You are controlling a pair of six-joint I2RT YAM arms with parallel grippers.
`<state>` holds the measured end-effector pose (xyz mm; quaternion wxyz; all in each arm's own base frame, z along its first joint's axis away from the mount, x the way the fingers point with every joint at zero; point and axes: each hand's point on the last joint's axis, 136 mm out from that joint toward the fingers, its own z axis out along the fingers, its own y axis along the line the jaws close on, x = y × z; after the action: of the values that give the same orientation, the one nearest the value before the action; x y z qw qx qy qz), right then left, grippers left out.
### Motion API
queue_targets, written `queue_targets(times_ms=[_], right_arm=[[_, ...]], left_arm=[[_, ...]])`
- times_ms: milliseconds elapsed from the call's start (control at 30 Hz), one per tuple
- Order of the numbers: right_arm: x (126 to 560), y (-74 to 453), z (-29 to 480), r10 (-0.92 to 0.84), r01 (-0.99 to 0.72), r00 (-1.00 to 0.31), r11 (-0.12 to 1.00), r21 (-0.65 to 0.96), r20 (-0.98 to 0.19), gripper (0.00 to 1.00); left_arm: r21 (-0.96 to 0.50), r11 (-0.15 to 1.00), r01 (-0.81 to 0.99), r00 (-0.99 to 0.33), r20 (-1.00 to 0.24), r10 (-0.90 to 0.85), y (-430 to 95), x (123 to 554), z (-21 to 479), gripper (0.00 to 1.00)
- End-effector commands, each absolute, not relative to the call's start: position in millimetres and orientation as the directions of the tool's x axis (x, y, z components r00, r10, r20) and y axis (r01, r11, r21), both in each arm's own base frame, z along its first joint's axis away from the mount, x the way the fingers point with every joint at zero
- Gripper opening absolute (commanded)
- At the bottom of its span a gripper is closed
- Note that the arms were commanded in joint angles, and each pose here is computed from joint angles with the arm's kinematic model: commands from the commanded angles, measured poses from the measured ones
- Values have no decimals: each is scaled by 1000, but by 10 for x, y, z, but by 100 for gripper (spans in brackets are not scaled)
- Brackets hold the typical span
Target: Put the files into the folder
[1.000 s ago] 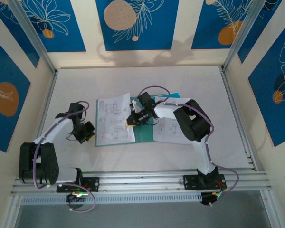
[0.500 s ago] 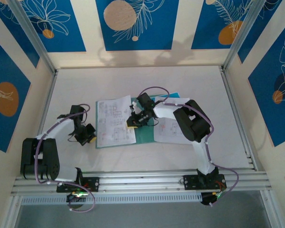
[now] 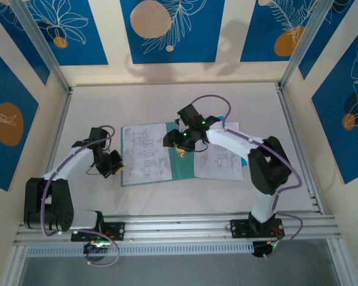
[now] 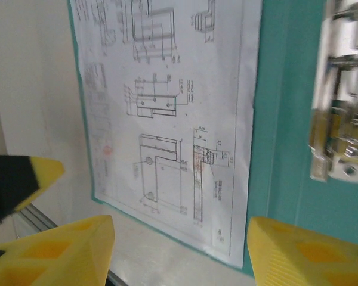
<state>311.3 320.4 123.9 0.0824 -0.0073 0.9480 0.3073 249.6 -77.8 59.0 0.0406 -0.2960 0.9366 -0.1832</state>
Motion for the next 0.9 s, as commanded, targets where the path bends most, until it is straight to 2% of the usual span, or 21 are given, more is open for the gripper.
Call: queue_targets(times_ms=[0,67,133,200,367,500,867], right_arm=[[3004,2805,1100,189,127,-978,875,467,-88,57],[2998,2748,1110,237,176,-969,866,468,-74,41],[2993,2720,1091,283,230,-958,857,460,-49,14],[2987,2762,1049,312,270,-950,843,465,-14,0],[2966,2912,862,359,348,-931,827,441,61,0],[3037,2954,744,372,364,-926,837,408,63,0],[3131,2989,504,386,385,-920,866,320,63,0]], left_arm=[[-428,785,-448,-873,21,-487,-1094,2572,732,0],[-441,800,-406,-894,11,-448,-1267,2600,734,0],[-457,809,-369,-912,12,-409,-1470,2611,695,0],[-480,811,-334,-927,10,-376,-1667,2634,668,0],[-490,826,-280,-952,32,-304,-2020,2590,522,0],[-473,840,-266,-961,59,-271,-2127,2508,372,0],[-367,879,-303,-953,108,-284,-1917,2242,79,0]])
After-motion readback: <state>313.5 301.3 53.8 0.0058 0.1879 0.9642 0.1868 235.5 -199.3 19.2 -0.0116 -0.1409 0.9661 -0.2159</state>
